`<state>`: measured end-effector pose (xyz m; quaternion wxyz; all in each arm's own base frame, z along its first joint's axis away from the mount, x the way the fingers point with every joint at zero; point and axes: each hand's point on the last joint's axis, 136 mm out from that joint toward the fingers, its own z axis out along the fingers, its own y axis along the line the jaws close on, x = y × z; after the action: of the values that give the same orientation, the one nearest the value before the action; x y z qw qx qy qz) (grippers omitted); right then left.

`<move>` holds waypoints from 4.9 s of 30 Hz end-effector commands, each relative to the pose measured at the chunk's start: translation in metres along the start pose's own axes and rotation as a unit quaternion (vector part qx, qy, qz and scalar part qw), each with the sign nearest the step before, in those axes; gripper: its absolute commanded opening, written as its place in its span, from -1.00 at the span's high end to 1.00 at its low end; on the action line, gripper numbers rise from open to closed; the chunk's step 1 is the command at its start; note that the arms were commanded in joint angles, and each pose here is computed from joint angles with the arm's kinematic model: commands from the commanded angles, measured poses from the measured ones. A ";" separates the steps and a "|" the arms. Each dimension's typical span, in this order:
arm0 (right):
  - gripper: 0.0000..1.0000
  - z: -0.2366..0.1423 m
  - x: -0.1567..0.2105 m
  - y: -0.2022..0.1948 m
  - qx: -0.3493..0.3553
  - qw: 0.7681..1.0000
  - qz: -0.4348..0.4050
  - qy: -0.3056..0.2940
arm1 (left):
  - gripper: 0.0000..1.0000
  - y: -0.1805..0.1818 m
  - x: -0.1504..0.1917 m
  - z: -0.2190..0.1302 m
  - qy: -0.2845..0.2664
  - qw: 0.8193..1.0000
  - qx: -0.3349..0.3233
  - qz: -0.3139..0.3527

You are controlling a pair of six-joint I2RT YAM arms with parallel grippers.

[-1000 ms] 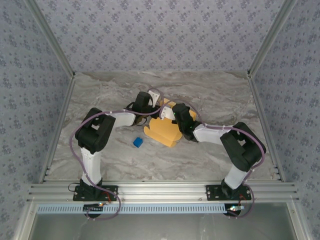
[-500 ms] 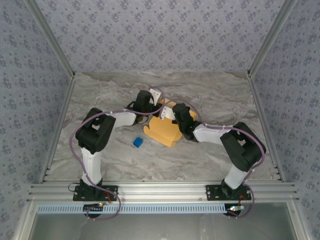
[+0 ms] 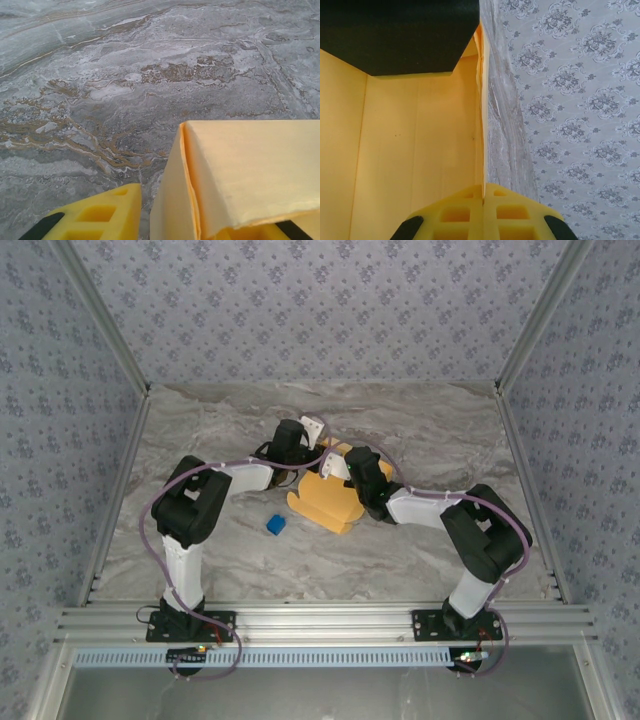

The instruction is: Fold the paper box

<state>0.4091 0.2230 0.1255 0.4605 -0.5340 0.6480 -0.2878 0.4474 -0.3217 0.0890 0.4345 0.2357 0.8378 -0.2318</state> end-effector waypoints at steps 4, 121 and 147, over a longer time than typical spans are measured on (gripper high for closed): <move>1.00 -0.003 -0.002 -0.005 -0.003 1.000 0.008 0.001 | 0.26 0.000 0.000 -0.001 0.000 1.000 -0.005 0.004; 0.24 -0.043 -0.067 -0.051 -0.290 0.620 0.726 0.070 | 1.00 0.020 -0.020 -0.100 -0.041 0.983 -0.172 -0.047; -0.30 -0.076 -0.051 -0.031 -0.200 0.722 0.652 0.119 | 1.00 0.028 -0.023 -0.107 -0.038 0.978 -0.199 -0.054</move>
<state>0.3479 0.2559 0.2101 0.3349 -0.0456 0.9259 0.1686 0.4070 -0.2400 0.1311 0.4703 0.1002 0.8727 -0.0852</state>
